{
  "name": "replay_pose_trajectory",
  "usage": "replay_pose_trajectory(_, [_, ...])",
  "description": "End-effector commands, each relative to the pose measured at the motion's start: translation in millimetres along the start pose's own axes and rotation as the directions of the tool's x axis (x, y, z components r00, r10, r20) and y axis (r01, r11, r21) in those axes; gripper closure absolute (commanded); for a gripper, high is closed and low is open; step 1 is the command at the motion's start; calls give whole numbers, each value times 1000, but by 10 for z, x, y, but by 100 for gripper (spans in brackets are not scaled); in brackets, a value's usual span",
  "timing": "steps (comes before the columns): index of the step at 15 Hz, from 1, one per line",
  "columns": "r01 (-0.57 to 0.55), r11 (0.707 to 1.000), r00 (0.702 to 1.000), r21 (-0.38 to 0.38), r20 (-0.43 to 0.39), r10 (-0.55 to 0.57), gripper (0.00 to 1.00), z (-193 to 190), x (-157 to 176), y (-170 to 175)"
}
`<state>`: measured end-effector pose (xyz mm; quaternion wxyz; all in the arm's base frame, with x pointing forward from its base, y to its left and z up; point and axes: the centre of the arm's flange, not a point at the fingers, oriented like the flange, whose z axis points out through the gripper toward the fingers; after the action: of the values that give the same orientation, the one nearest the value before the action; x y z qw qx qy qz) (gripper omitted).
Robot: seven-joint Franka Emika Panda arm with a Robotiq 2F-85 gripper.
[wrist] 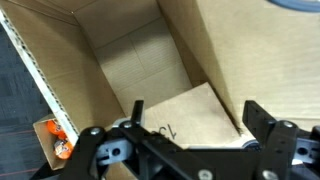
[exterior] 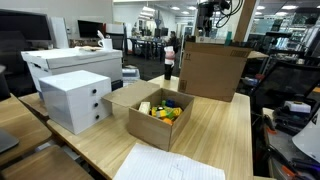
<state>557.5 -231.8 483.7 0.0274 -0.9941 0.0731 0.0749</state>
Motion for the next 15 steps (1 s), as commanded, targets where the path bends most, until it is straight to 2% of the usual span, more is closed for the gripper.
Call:
replay_pose_trajectory(1, [52, 998, 999, 21, 2, -52, 0, -86, -170, -457])
replay_pose_trajectory(5, [156, 988, 987, 11, 44, -156, 0, 89, -221, -932])
replay_pose_trajectory(9, [283, 958, 952, 40, 111, -286, 0, 403, -294, -1566])
replay_pose_trajectory(15, [364, 931, 908, 17, 216, -359, 0, 796, -516, -2193])
